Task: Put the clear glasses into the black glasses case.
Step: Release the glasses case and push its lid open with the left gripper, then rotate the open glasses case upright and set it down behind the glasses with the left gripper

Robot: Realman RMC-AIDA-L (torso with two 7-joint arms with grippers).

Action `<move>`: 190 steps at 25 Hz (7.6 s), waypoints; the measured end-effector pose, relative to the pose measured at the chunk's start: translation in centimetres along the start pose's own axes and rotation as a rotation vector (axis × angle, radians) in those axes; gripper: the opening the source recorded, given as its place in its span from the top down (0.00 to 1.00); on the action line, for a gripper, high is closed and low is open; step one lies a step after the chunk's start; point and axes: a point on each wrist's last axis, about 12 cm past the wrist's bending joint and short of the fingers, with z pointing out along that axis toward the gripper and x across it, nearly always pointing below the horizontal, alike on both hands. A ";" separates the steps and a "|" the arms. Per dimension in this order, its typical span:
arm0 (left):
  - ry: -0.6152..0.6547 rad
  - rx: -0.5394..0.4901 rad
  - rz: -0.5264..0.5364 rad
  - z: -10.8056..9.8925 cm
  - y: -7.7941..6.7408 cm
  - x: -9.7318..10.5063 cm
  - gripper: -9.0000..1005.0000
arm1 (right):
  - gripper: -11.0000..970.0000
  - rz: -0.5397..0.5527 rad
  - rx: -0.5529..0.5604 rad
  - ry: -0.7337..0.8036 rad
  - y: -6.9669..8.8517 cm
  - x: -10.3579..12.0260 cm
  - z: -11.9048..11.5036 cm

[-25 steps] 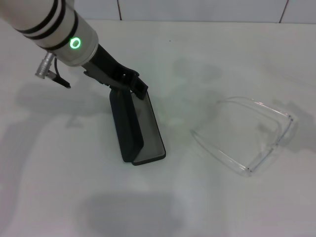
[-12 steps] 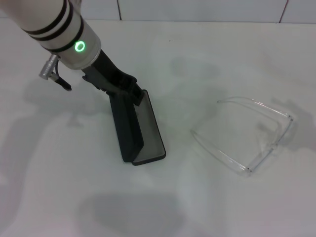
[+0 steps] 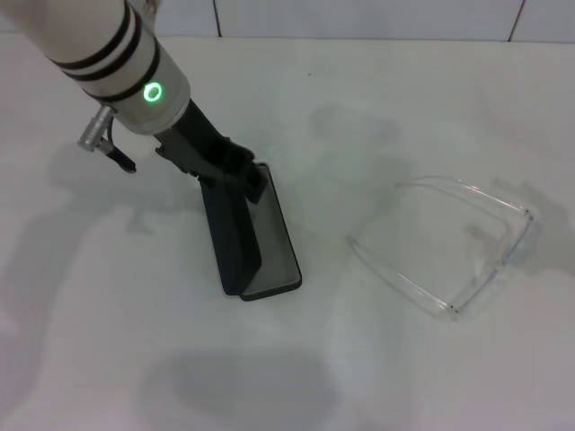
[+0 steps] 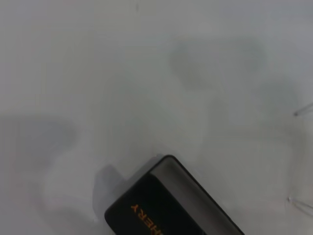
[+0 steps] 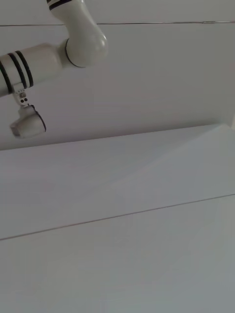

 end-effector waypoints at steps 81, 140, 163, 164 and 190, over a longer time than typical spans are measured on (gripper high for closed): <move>0.025 -0.013 0.434 -2.1 -3.2 1.3 0.67 | 0.10 0.015 0.098 -0.225 1.3 -0.9 -2.6; -0.069 -0.111 1.002 -0.8 -5.0 4.5 0.79 | 0.10 0.017 0.179 -0.261 1.7 -0.6 -3.7; -0.203 -0.250 1.225 3.5 -9.2 5.6 0.79 | 0.10 0.007 0.183 -0.298 1.6 -1.1 -4.1; -0.203 -0.250 1.225 3.5 -9.2 5.6 0.79 | 0.10 0.007 0.183 -0.298 1.6 -1.1 -4.1; -0.260 -0.231 1.149 4.4 -10.0 5.8 0.68 | 0.10 0.017 0.181 -0.306 2.6 -1.0 -5.0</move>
